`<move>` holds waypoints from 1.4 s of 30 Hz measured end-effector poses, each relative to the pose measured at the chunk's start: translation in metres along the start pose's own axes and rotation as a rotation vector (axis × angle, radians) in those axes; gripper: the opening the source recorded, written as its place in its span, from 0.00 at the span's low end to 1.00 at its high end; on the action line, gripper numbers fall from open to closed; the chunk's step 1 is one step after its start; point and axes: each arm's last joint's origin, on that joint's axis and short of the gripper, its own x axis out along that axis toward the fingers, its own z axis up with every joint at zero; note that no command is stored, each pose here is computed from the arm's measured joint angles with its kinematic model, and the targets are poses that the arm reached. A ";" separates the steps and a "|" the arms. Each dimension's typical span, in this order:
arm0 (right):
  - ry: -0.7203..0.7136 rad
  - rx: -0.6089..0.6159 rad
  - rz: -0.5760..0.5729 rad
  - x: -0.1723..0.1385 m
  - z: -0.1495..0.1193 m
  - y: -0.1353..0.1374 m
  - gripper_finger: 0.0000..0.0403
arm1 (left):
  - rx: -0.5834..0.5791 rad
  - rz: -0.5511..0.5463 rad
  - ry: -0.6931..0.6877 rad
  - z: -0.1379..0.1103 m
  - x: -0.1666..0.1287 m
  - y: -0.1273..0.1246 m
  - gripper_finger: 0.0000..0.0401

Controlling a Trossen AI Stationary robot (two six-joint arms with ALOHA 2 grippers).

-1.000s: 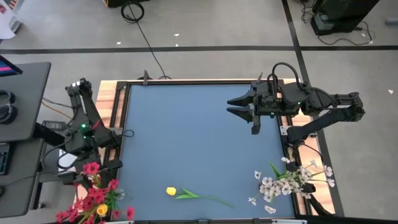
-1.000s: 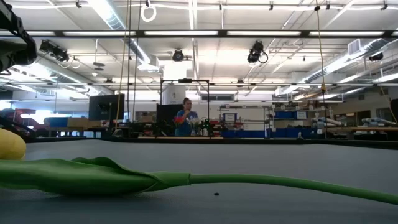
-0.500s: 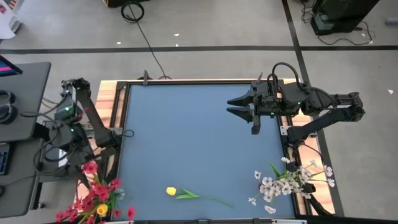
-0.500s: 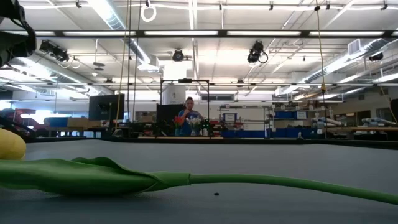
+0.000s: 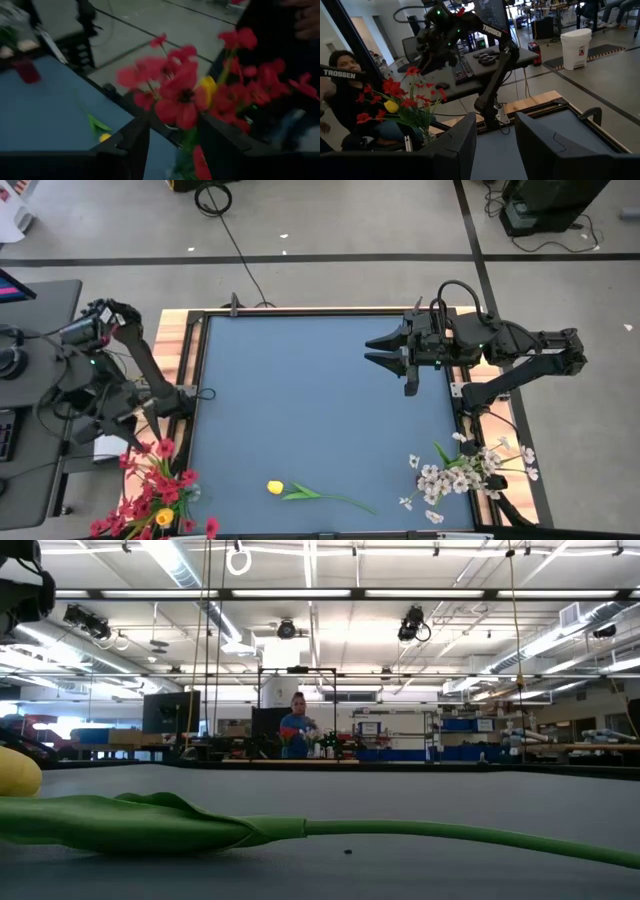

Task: Sort flowers into vase by color
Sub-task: Put the red flowers into the transparent vase, then put the yellow tulip into the transparent vase

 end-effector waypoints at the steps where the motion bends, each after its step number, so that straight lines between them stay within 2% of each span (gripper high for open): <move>1: 0.000 0.000 0.000 0.000 0.000 0.000 0.36 | 0.009 0.019 -0.013 0.003 -0.002 0.001 0.41; 4: 0.000 0.000 0.000 0.000 0.000 0.000 0.36 | 0.052 0.114 -0.064 0.015 -0.009 0.004 0.40; 7: 0.000 0.000 0.000 0.000 0.000 0.000 0.36 | 0.057 0.290 -0.123 0.027 -0.017 0.009 0.38; 11: 0.000 0.000 0.000 0.000 0.000 0.000 0.36 | -0.035 0.613 -0.237 0.040 -0.024 0.018 0.38; 13: 0.000 0.000 0.000 0.000 0.000 0.000 0.36 | -0.077 0.701 -0.287 0.044 -0.024 0.020 0.38; 17: 0.000 0.000 0.000 0.000 0.000 0.000 0.36 | -0.083 0.751 -0.311 0.052 -0.016 0.023 0.38; 24: -0.001 0.000 0.000 0.000 0.000 0.000 0.36 | -0.096 0.862 -0.323 0.071 0.017 0.034 0.38; 33: -0.011 0.005 0.003 0.000 0.001 0.000 0.36 | -0.107 0.915 -0.392 0.091 0.051 0.046 0.38; 37: -0.079 0.080 0.026 0.000 0.008 0.002 0.36 | -0.126 0.926 -0.394 0.095 0.065 0.051 0.38; 42: -0.240 0.180 0.042 0.002 0.023 0.002 0.36 | -0.141 0.935 -0.365 0.094 0.081 0.054 0.38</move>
